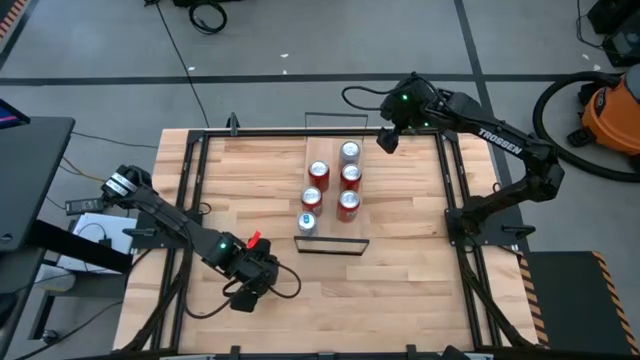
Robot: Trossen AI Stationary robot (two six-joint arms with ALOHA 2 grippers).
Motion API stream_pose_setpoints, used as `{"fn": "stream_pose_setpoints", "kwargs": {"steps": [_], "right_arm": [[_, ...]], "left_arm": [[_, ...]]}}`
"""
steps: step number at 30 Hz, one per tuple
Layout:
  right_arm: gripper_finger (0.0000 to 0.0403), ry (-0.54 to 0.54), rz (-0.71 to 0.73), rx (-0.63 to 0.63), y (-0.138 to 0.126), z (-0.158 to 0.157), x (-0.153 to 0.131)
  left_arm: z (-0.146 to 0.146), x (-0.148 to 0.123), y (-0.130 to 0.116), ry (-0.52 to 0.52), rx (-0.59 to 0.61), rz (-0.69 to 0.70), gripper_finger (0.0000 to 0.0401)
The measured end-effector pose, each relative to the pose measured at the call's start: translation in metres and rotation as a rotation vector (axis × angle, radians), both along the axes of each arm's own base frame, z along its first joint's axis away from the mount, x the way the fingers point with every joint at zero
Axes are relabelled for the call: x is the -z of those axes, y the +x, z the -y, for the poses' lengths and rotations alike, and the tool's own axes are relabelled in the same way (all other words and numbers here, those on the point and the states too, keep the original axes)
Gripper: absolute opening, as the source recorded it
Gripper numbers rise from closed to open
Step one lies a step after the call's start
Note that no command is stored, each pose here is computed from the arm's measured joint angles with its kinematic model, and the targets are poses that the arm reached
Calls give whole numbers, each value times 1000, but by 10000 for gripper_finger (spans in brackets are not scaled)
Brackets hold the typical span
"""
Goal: Place canned beverage on shelf
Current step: Put the green soda can on the shelf
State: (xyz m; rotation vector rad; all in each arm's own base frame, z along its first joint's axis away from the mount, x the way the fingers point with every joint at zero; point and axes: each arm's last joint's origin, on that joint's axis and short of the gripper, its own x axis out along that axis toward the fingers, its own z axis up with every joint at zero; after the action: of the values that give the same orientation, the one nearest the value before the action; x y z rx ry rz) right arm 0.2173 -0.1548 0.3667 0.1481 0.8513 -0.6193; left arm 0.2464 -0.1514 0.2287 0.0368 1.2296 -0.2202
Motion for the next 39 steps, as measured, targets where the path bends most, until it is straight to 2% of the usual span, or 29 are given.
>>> {"fn": "stream_pose_setpoints", "kwargs": {"steps": [16, 28, 39], "right_arm": [[348, -2, 0, 2, 0, 0, 0], [348, -1, -1, 2, 0, 0, 0], [348, 4, 8, 10, 0, 0, 0]], "left_arm": [[-3, 24, -2, -1, -48, 4, 394], [-1, 40, 3, 23, -71, -65, 325], [-52, 35, 11, 16, -166, -181, 314]]}}
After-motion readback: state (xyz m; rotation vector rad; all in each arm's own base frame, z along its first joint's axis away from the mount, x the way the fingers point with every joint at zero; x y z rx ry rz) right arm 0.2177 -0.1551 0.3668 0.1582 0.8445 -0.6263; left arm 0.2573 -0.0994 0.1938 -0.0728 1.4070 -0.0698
